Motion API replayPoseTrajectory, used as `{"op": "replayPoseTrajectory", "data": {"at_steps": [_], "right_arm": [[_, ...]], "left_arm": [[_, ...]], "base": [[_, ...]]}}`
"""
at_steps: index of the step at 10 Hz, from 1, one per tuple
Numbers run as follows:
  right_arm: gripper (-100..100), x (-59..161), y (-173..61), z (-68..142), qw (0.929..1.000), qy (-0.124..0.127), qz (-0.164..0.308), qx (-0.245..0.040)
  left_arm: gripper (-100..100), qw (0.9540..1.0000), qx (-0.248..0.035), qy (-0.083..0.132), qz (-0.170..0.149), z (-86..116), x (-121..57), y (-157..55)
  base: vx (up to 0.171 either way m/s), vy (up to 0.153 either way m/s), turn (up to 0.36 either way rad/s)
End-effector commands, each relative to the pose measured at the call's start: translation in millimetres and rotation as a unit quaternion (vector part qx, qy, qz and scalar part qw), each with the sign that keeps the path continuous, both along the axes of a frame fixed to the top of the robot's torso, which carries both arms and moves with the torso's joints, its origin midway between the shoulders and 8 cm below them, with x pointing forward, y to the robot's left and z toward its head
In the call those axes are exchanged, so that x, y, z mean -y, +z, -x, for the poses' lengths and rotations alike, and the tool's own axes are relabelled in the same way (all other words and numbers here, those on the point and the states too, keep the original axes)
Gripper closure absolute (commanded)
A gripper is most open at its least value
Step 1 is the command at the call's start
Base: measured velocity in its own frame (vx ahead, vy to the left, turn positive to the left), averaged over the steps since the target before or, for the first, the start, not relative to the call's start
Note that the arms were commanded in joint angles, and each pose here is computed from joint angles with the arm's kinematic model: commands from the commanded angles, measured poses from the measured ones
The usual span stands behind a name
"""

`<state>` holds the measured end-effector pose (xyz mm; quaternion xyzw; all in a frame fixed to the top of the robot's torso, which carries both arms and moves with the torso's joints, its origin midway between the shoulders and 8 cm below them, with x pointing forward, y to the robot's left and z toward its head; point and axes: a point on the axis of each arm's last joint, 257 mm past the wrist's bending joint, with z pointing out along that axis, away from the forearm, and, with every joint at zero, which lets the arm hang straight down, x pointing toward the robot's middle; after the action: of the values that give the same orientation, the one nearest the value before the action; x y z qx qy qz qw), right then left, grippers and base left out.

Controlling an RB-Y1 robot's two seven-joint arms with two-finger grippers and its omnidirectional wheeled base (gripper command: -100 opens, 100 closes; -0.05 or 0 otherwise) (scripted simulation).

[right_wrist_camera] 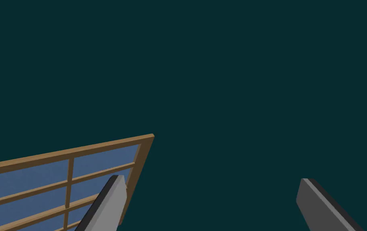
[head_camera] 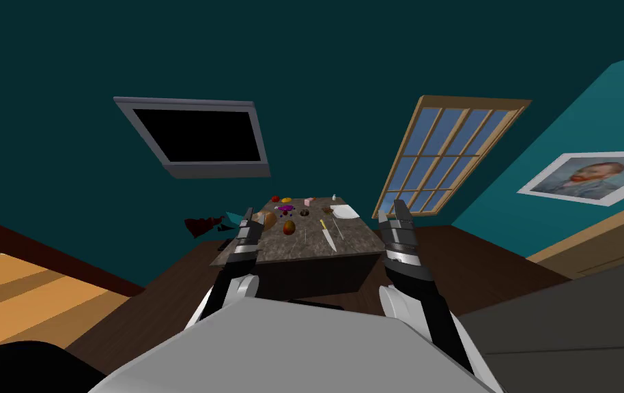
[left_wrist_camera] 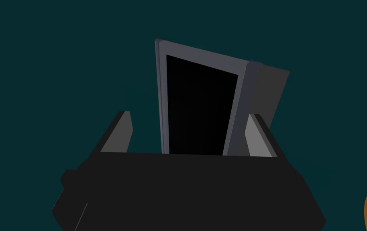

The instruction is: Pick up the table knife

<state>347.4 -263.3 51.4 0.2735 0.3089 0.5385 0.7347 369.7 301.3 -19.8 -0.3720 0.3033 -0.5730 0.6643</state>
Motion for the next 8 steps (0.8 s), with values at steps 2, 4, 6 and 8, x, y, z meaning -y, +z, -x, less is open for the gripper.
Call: {"op": "replayPoseTrajectory", "data": {"at_steps": [2, 4, 6, 8], "right_arm": [[0, 0.0, 0.0, 0.0, 1.0, 0.0, 0.0, 0.0], [0, 0.0, 0.0, 0.0, 1.0, 0.0, 0.0, 0.0], [0, 0.0, 0.0, 0.0, 1.0, 0.0, 0.0, 0.0], [0, -0.1, 0.0, 0.0, 1.0, 0.0, 0.0, 0.0]], "left_arm": [[-100, 0.9993, -0.015, -0.004, -0.033, -13.5, -1.5, -2.5], [-100, 0.998, -0.03, 0.0, -0.055, -26.9, -5.7, -6.3], [-100, 0.9957, -0.048, 0.007, -0.079, -43.4, -12.4, -11.4], [-100, 0.9921, -0.07, 0.016, -0.103, -61.0, -21.7, -17.5]], "base": [[-0.015, -0.044, -0.111], [-0.014, -0.069, -0.108], [-0.01, -0.08, -0.132], [-0.02, -0.103, -0.157]]}}
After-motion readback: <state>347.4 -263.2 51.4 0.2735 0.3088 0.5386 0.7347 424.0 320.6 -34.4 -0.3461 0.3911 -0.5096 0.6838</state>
